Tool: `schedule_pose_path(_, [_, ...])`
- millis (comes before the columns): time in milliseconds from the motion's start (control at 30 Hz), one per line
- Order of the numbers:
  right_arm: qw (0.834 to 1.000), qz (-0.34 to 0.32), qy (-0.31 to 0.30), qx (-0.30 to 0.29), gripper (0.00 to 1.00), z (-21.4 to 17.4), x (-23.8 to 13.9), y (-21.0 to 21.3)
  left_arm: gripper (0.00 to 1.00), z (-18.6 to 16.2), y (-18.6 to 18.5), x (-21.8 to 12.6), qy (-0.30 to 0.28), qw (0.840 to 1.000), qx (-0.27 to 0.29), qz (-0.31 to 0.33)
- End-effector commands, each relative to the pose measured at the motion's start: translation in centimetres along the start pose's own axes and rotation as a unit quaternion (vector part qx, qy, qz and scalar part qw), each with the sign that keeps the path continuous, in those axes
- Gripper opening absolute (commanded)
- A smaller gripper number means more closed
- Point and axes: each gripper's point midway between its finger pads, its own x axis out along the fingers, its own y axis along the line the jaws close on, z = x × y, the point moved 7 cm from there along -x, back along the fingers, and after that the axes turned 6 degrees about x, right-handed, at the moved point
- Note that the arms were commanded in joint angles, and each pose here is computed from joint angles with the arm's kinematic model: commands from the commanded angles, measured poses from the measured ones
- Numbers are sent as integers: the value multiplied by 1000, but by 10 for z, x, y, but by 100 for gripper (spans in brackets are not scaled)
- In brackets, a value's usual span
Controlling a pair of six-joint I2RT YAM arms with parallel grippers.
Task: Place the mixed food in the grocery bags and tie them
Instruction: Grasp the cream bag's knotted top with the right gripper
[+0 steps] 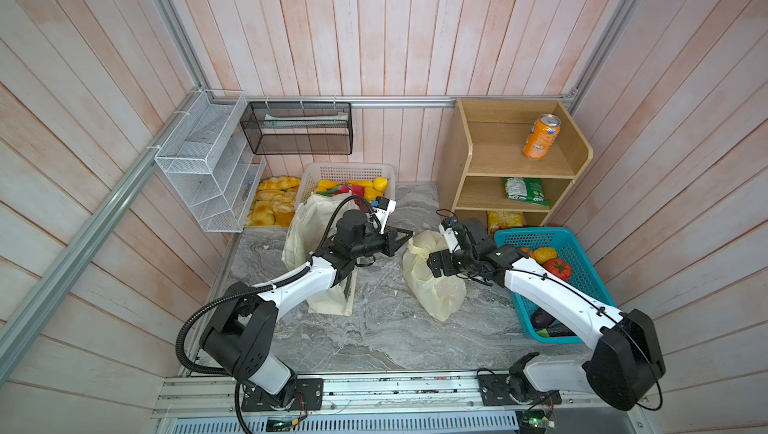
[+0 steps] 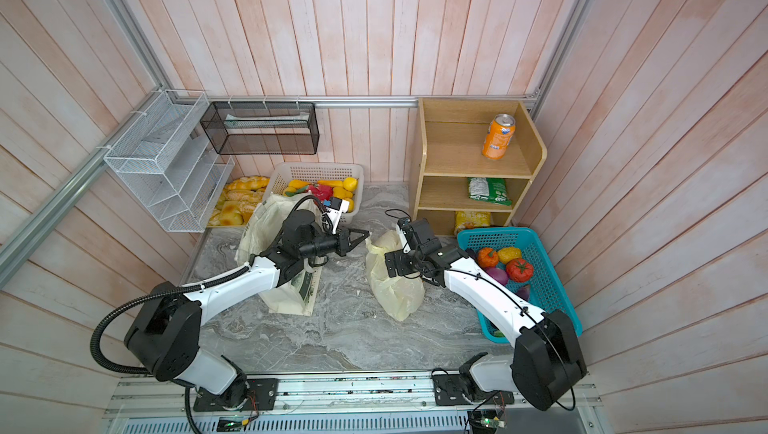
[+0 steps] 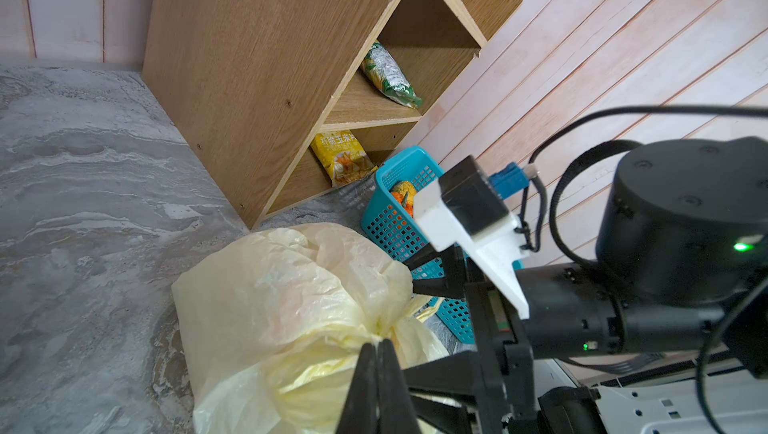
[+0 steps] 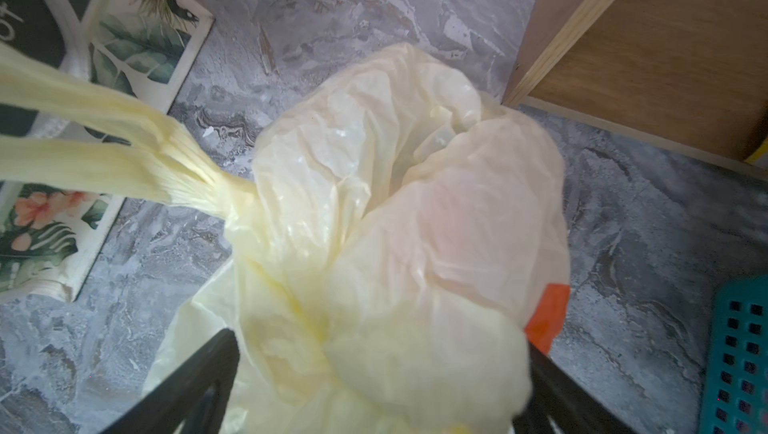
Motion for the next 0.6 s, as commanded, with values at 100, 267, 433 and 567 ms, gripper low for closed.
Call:
schedule_pose_path(100, [999, -12, 29, -19, 98, -4, 19, 0, 0, 5, -2, 4, 3, 1000, 11, -13])
schedule_pose_path(267, [999, 0, 47, -14, 70, -6, 27, 3, 0, 7, -3, 4, 1, 1000, 10, -16])
schedule_pose_path(433, [999, 21, 36, -7, 20, -4, 20, 7, 19, 11, -6, 2, -5, 1000, 7, -18])
schedule_pose_path(567, [999, 32, 30, -4, 0, -3, 10, 10, 39, 27, -15, -5, -21, 999, 13, -21])
